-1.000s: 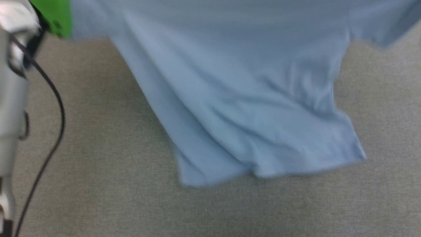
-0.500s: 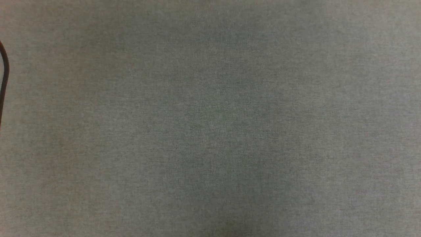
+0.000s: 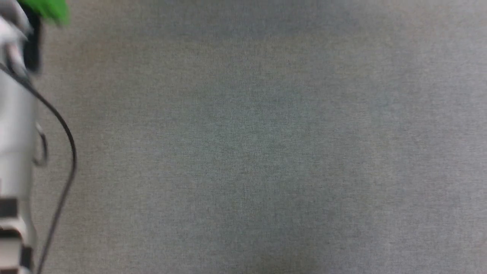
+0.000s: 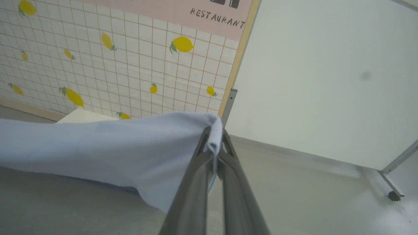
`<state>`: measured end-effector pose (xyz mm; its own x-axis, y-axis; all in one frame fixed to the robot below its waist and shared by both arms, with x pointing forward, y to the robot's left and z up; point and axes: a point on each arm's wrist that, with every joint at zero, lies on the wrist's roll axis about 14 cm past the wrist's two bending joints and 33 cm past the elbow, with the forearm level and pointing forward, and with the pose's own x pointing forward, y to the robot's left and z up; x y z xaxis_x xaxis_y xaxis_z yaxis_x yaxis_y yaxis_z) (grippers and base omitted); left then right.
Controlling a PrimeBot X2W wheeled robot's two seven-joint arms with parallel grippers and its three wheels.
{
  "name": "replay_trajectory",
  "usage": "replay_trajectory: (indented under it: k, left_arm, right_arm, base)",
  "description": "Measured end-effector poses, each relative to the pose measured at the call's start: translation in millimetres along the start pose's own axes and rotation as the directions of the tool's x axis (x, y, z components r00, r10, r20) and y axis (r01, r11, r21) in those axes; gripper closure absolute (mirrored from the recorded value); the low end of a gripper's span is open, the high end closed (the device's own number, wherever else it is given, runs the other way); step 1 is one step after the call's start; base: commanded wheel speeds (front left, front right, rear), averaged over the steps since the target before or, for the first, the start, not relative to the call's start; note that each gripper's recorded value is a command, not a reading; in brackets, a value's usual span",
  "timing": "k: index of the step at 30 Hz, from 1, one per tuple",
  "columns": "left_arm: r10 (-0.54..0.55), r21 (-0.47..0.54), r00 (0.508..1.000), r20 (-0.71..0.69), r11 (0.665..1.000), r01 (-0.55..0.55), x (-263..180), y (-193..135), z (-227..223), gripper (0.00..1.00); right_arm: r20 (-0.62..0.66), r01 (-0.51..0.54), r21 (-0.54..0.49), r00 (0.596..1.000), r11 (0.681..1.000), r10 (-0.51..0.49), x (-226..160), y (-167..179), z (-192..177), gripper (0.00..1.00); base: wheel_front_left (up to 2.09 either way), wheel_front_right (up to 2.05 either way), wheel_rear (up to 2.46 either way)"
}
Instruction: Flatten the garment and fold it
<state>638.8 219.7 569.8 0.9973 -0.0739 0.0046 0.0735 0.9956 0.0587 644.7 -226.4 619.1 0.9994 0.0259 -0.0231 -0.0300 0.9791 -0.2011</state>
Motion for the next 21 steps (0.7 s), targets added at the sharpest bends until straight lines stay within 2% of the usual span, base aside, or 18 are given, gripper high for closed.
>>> replay_trajectory:
  k: [6, 11, 14, 18, 19, 21]
  left_arm:
    - [-0.059, -0.168, 0.972, -0.226, 0.986, 0.021, -67.8, -17.0, -80.6, 1.00]
    - [-0.108, -0.335, 0.928, -0.356, 0.942, -0.019, -140.1, -40.7, -124.8, 1.00]
    - [-0.124, -0.419, 0.906, -0.405, 0.906, -0.063, -184.6, -53.3, -138.3, 1.00]
    - [-0.109, -0.461, 0.883, -0.456, 0.878, -0.130, -233.4, -58.5, -149.4, 1.00]
    - [-0.096, -0.483, 0.868, -0.488, 0.858, -0.177, -265.1, -62.6, -153.9, 1.00]
    - [-0.086, -0.488, 0.861, -0.502, 0.850, -0.199, -280.2, -62.5, -155.9, 1.00]
  right_arm:
    - [-0.229, -0.032, 0.134, 0.971, 0.990, 0.062, -64.5, 13.0, -88.5, 1.00]
    - [-0.377, 0.018, 0.227, 0.924, 0.974, 0.071, -134.9, 11.6, -135.7, 1.00]
    - [-0.457, 0.078, 0.264, 0.888, 0.961, 0.054, -182.6, 6.2, -156.9, 1.00]
    - [-0.537, 0.154, 0.308, 0.843, 0.939, 0.038, -235.2, 4.4, -174.5, 1.00]
    - [-0.604, 0.216, 0.329, 0.796, 0.919, 0.029, -273.4, 4.6, -188.5, 1.00]
    - [-0.641, 0.248, 0.333, 0.767, 0.910, 0.026, -293.4, 4.7, -196.0, 1.00]
  base:
    - [0.00, 0.00, 0.00]
    - [0.00, 0.00, 0.00]
    - [0.00, 0.00, 0.00]
    - [0.00, 0.00, 0.00]
    - [0.00, 0.00, 0.00]
    - [0.00, 0.00, 0.00]
